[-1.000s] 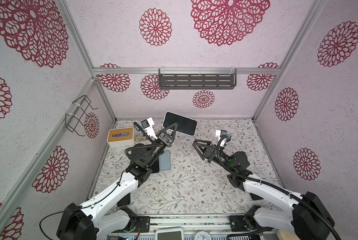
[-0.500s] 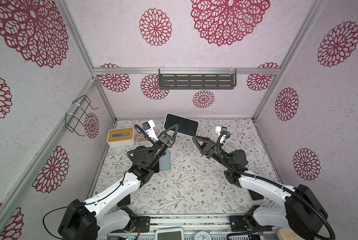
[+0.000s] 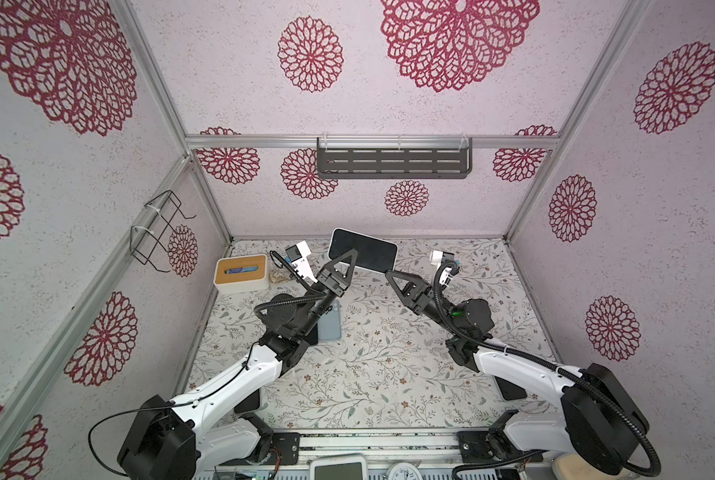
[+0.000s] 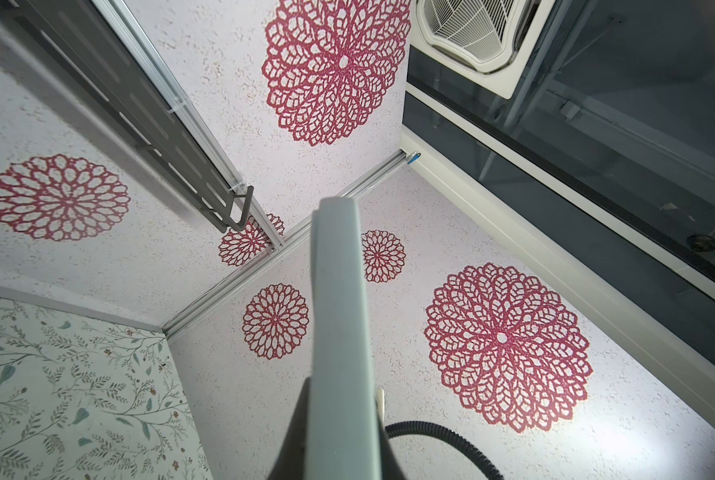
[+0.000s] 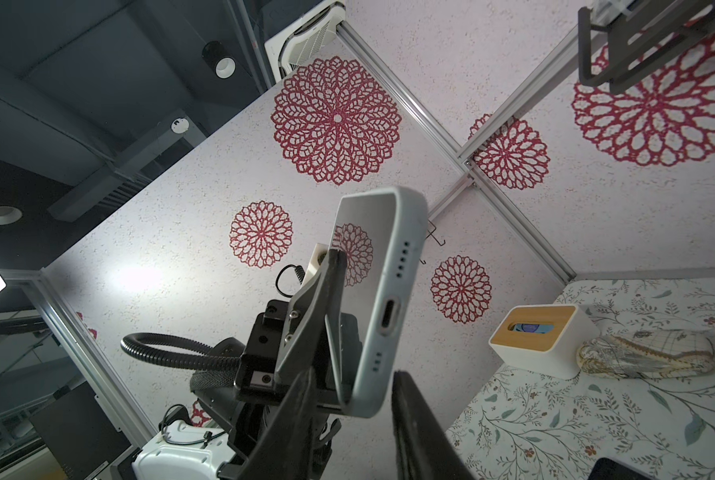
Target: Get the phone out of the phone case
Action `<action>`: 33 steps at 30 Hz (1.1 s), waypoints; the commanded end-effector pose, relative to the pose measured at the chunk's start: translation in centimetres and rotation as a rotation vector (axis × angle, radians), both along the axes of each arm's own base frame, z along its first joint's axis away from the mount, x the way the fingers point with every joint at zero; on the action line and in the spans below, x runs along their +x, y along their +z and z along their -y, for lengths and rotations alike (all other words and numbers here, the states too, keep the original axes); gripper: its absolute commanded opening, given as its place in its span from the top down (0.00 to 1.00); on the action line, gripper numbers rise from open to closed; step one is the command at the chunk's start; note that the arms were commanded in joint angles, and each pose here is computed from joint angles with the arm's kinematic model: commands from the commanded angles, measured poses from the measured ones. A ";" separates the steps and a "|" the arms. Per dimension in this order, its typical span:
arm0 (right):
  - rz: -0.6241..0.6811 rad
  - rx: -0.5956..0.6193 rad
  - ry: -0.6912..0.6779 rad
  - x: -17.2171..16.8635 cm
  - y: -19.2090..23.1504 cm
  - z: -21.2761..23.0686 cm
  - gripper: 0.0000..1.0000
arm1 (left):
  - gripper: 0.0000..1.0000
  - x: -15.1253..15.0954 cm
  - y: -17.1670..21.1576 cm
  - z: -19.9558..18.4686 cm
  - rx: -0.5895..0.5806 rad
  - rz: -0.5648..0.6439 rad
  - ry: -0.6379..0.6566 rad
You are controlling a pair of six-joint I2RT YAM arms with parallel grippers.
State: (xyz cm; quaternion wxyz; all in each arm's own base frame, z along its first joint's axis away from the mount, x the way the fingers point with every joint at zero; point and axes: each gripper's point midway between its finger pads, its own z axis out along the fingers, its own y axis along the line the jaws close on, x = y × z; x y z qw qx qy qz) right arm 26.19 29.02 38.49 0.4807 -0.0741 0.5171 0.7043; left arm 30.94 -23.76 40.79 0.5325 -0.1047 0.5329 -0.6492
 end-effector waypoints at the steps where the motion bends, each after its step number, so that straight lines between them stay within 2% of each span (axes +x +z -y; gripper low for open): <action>1: 0.095 0.079 0.010 -1.0 3.6 0.8 0.71 | 1.00 -1.2 2.3 -0.4 -0.068 0.075 -0.014; 5: 0.092 0.083 0.022 -1.0 3.5 0.7 0.79 | 1.00 -1.1 2.2 -0.4 -0.069 0.071 -0.010; 9: 0.092 0.081 0.026 -0.9 3.5 0.6 1.00 | 1.00 -0.9 1.8 -0.3 -0.073 0.048 -0.012; 14: 0.102 0.048 0.014 -0.9 3.2 0.5 1.00 | 1.00 -0.5 1.7 0.6 -0.057 0.001 -0.049; 18: 0.158 -0.004 0.001 -1.6 3.1 0.4 1.00 | 1.00 -0.2 1.3 0.8 -0.057 -0.062 -0.058; 23: 0.250 -0.178 -0.088 -1.4 1.4 0.1 1.00 | 1.00 0.3 0.7 1.0 -0.066 -0.167 -0.074; 28: 0.396 -0.428 -0.263 -0.2 -0.2 0.6 1.00 | 1.00 0.4 0.0 2.5 -0.061 -0.294 -0.154; 33: 0.512 -0.542 -0.411 0.7 0.3 1.9 1.00 | 1.00 0.2 -0.8 3.5 -0.060 -0.352 -0.213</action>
